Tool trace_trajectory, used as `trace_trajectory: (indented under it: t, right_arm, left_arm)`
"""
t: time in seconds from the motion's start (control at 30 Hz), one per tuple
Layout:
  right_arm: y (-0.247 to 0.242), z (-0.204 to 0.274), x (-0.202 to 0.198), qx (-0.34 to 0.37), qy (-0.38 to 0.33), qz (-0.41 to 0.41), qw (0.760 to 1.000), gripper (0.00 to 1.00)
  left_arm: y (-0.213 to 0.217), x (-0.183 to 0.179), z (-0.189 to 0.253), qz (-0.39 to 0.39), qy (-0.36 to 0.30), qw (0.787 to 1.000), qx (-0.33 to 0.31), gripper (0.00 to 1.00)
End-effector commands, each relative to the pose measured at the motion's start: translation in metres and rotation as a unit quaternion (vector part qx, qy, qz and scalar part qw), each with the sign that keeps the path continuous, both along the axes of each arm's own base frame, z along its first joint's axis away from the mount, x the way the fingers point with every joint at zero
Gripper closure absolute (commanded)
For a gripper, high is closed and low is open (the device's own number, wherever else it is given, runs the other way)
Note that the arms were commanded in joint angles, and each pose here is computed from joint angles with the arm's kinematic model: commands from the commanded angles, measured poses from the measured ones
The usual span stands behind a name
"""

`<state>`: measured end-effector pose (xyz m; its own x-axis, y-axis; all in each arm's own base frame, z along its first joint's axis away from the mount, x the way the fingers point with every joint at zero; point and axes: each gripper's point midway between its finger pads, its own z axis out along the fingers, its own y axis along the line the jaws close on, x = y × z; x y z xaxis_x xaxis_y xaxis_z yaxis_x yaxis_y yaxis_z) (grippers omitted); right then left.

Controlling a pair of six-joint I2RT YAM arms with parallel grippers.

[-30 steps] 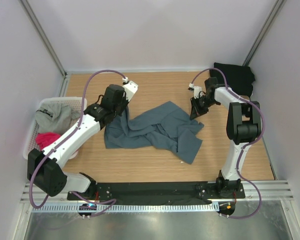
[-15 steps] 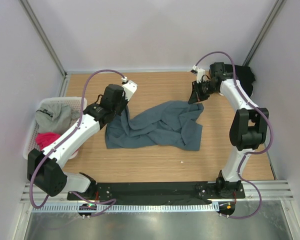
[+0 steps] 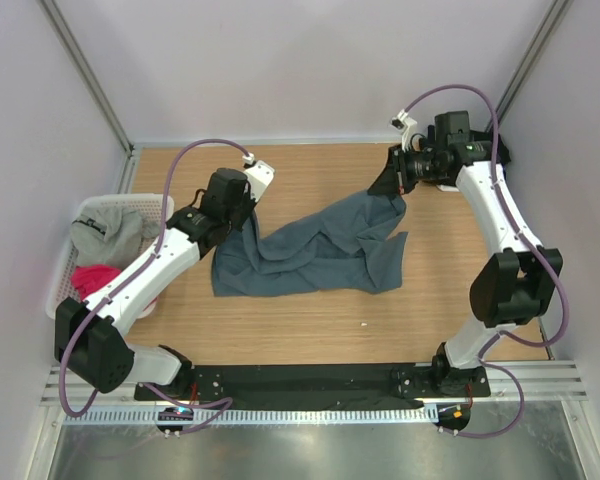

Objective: Fold and stack the t-shirts
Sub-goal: Flatten the tshirt out

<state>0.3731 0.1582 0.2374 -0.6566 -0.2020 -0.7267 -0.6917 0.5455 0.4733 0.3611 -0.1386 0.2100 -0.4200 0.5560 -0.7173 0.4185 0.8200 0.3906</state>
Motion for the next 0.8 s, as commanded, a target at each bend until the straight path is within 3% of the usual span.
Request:
trace_trajectory:
  t: [0.0, 0.17, 0.23, 0.3, 0.37, 0.43, 0.5, 0.77]
  right_arm:
    - [0.016, 0.061, -0.016, 0.063, -0.057, 0.035, 0.996, 0.98]
    - [0.014, 0.041, -0.013, 0.058, -0.035, 0.025, 0.997, 0.99]
    - [0.016, 0.06, -0.018, 0.1, -0.022, 0.031, 0.994, 0.99]
    - [0.017, 0.068, -0.005, 0.098, -0.055, 0.002, 0.994, 0.99]
    - [0.012, 0.032, 0.013, 0.034, -0.034, -0.043, 0.998, 0.99]
    - [0.019, 0.001, 0.014, 0.011, 0.012, -0.029, 0.999, 0.94]
    - [0.022, -0.039, 0.013, 0.008, 0.082, -0.026, 0.996, 0.94]
    - [0.031, -0.104, 0.05, -0.011, 0.155, -0.042, 0.987, 0.97]
  left_arm:
    - [-0.002, 0.005, 0.014, 0.004, -0.024, 0.999, -0.025, 1.0]
    - [-0.001, 0.005, 0.016, 0.005, -0.027, 0.999, -0.027, 1.0]
    - [0.001, 0.004, 0.018, 0.007, -0.029, 0.999, -0.027, 1.0]
    - [0.001, 0.004, 0.018, 0.008, -0.03, 0.999, -0.027, 1.0]
    - [0.002, 0.005, 0.019, 0.009, -0.031, 0.999, -0.027, 1.0]
    - [0.003, 0.006, 0.019, 0.011, -0.031, 0.999, -0.028, 1.0]
    - [0.003, 0.005, 0.019, 0.01, -0.03, 0.999, -0.03, 1.0]
    - [0.001, 0.006, 0.014, 0.008, -0.023, 0.999, -0.029, 1.0]
